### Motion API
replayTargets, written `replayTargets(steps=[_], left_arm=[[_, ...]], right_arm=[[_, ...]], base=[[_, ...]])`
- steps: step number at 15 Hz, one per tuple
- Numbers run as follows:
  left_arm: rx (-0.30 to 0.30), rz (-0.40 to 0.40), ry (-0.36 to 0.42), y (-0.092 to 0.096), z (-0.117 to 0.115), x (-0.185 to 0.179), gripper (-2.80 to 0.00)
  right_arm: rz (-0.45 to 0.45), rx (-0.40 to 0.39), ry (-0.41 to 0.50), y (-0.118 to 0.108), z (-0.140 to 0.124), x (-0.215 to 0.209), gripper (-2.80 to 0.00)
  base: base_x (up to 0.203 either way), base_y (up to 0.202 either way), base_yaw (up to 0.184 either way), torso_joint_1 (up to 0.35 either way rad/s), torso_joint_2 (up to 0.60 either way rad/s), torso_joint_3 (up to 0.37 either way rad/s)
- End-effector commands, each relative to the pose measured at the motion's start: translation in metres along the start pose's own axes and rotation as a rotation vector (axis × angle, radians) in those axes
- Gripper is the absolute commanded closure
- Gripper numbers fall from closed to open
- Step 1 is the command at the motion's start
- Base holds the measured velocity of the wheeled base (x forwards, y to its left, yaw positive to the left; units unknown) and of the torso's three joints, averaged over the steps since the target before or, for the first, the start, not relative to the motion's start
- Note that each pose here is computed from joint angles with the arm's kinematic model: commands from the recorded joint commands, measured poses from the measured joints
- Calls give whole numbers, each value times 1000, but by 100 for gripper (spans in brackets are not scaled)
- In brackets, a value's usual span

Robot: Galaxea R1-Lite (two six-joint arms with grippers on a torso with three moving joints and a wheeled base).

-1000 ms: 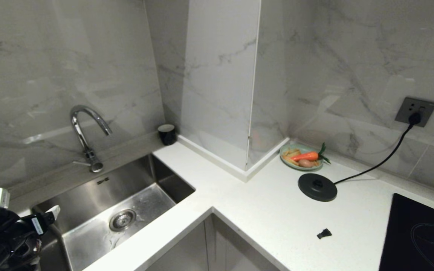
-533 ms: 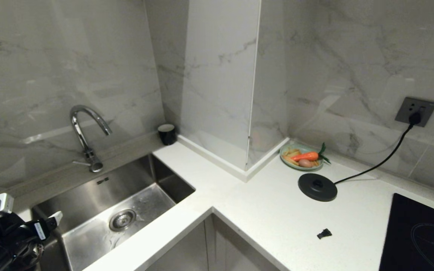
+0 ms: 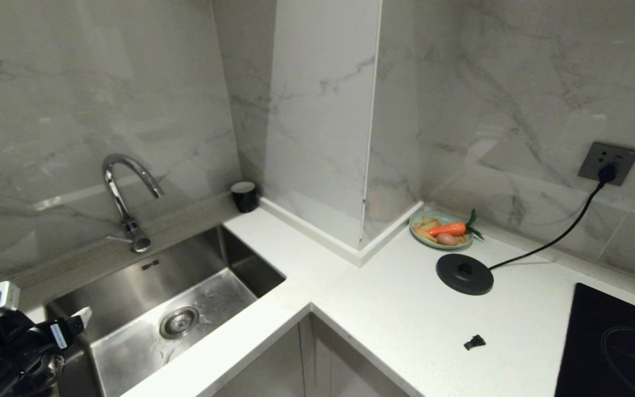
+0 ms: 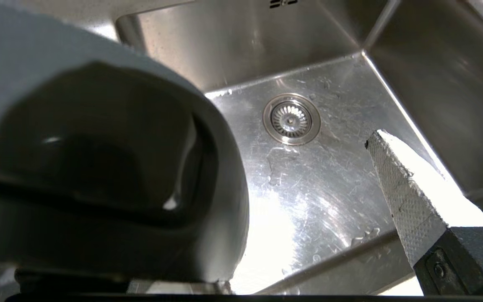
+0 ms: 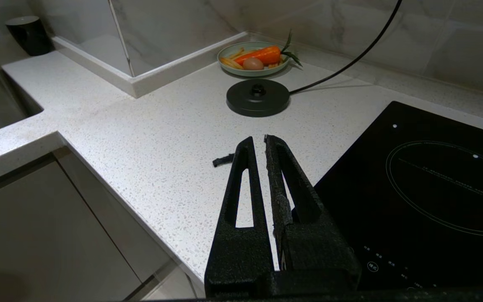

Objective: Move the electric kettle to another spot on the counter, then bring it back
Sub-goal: Grab the kettle

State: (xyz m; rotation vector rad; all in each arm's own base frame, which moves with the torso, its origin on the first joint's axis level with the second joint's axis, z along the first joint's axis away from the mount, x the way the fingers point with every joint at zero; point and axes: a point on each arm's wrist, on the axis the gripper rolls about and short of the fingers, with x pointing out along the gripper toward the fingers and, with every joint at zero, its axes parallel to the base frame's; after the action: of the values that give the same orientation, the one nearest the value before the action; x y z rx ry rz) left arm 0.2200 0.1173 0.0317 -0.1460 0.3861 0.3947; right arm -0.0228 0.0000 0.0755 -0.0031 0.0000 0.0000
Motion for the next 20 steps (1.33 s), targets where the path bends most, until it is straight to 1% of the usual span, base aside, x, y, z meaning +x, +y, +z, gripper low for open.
replayTargets(steps=[1, 10, 16, 20], left_arm=[[1, 1, -22, 0, 4, 0, -280], [-3, 6, -30, 1, 5, 0, -280], [0, 5, -50, 0, 9, 1, -280], [0, 7, -47, 1, 9, 1, -280]], right_arm=[[0, 0, 0, 0, 0, 0, 0], [0, 0, 0, 0, 0, 0, 0], [0, 0, 0, 0, 0, 0, 0], [-1, 0, 1, 0, 0, 0, 0]], base=[[0, 0, 0, 0, 0, 0], [0, 0, 0, 0, 0, 0], [0, 0, 0, 0, 0, 0], [0, 0, 0, 0, 0, 0]])
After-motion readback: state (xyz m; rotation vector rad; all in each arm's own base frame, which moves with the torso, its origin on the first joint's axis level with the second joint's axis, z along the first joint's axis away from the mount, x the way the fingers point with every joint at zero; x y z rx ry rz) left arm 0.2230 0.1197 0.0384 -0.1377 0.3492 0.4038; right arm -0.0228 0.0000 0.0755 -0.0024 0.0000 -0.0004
